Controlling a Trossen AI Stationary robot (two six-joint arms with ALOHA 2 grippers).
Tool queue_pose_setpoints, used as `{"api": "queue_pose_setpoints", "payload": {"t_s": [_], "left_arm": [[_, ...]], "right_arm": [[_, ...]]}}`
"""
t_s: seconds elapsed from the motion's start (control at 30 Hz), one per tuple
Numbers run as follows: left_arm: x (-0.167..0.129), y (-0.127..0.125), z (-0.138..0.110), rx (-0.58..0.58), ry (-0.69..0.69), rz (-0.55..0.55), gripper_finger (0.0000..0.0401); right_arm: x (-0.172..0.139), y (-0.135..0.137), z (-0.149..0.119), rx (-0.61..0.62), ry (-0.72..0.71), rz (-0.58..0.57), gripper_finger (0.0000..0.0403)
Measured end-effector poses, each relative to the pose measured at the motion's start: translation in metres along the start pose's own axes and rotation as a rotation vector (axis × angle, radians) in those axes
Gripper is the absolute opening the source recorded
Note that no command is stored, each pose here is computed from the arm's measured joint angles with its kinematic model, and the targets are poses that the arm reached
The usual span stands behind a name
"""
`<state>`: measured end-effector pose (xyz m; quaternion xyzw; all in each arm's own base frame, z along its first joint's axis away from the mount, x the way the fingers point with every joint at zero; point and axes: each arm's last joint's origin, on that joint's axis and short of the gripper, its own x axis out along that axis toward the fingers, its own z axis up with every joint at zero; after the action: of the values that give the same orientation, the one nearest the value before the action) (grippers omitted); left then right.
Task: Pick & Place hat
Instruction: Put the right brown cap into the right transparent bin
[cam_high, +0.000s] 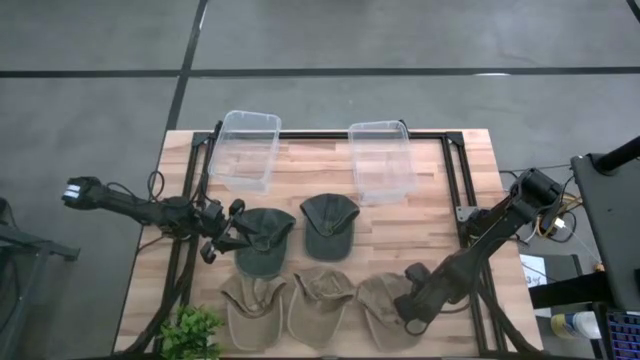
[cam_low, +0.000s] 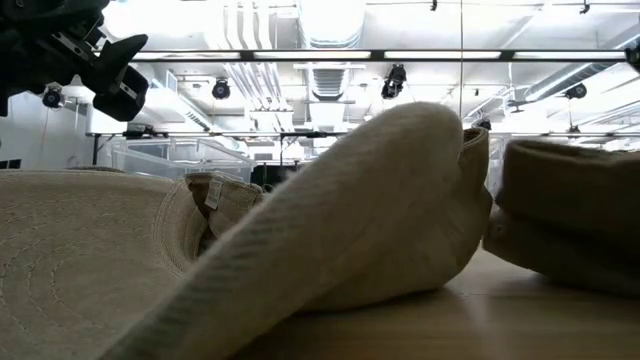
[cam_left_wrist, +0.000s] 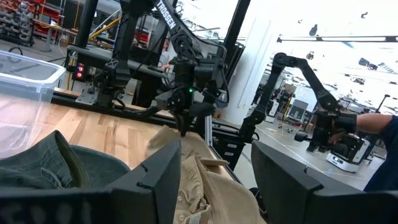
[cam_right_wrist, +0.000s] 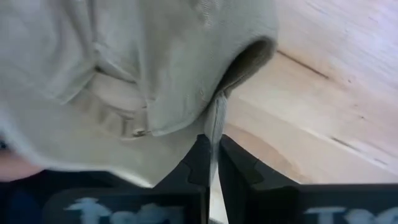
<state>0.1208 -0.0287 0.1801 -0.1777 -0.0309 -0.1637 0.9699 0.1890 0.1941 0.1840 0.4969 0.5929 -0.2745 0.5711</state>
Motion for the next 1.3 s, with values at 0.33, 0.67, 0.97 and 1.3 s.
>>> {"api": "queue_pose_setpoints", "payload": {"t_s": [0.33,0.67,0.97,1.3], "left_arm": [[0.000,0.000,0.000,0.000,0.000,0.000,0.0188],[0.000,0.000,0.000,0.000,0.000,0.000,0.0188],[0.000,0.000,0.000,0.000,0.001,-0.001,0.0188],[0.000,0.000,0.000,0.000,0.001,-0.001,0.0188]], "right_arm": [[-0.041,-0.015,0.004,0.006,-0.072,0.006,0.0011],[-0.079,-0.026,0.013,-0.013,-0.229,0.194,0.0011],[-0.103,-0.046,0.022,-0.020,-0.348,0.220,0.0011],[-0.145,-0.056,0.033,-0.100,-0.650,0.353,0.0011]]}}
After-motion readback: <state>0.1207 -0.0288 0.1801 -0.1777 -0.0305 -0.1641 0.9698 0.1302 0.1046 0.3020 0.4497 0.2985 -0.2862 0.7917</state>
